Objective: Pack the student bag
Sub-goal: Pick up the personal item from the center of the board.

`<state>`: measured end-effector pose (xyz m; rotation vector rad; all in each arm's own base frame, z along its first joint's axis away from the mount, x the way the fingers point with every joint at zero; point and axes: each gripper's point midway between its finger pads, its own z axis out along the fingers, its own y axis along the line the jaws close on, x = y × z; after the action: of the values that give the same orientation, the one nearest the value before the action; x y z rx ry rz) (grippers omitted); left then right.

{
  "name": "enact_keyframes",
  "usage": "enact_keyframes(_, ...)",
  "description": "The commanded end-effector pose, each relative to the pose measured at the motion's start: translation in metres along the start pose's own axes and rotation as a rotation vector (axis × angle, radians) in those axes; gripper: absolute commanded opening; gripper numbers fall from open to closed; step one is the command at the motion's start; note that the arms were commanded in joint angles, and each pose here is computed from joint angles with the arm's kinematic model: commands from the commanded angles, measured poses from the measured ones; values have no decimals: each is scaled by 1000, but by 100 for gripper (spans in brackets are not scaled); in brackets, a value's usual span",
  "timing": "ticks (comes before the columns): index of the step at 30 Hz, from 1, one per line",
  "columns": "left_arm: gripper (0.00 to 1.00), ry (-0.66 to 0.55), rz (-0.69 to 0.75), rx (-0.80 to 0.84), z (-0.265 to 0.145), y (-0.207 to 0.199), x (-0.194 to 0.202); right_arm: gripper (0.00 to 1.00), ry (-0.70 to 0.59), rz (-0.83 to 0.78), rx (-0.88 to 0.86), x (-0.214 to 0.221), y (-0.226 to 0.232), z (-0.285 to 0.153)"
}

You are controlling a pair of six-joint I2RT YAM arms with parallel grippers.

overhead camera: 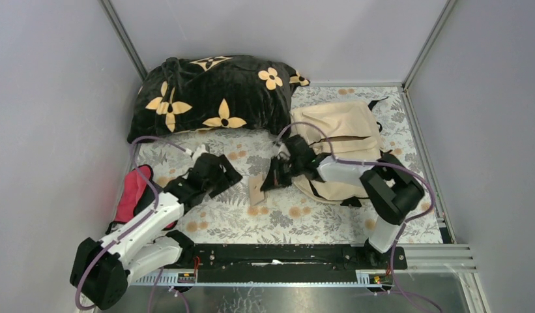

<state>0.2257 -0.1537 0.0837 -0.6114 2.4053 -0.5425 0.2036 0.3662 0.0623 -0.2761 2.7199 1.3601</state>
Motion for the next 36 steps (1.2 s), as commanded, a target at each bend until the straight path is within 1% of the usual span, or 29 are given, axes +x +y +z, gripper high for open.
enact_keyframes(1, 84, -28, 88, 118, -23, -26, -24, 0, -148, -53, -135, -40, 36, -51)
enact_keyframes(6, 98, 51, 129, 346, -35, -60, -15, 0, -183, -75, -182, -47, 46, -70)
enact_keyframes(12, 99, 148, 67, 546, -41, -74, -3, 0, -196, -128, -300, -44, 69, -85)
enact_keyframes(17, 99, 211, 44, 718, -58, -78, -1, 0, -173, -159, -408, -35, 85, -96)
enact_keyframes(21, 99, 272, 28, 793, -62, -78, 7, 0, -144, -159, -534, -28, 103, -106)
enact_keyframes(26, 96, 270, 8, 889, -73, -88, 4, 0, -132, -147, -581, -28, 107, -106)
enact_keyframes(29, 91, 263, -29, 928, -75, -93, 1, 0, -133, -137, -592, -29, 107, -105)
enact_keyframes(31, 82, 261, -62, 952, -76, -95, 0, 0, -131, -123, -595, -30, 106, -103)
enact_keyframes(36, 45, 234, -106, 949, -73, -96, -6, 0, -123, -95, -562, -30, 97, -96)
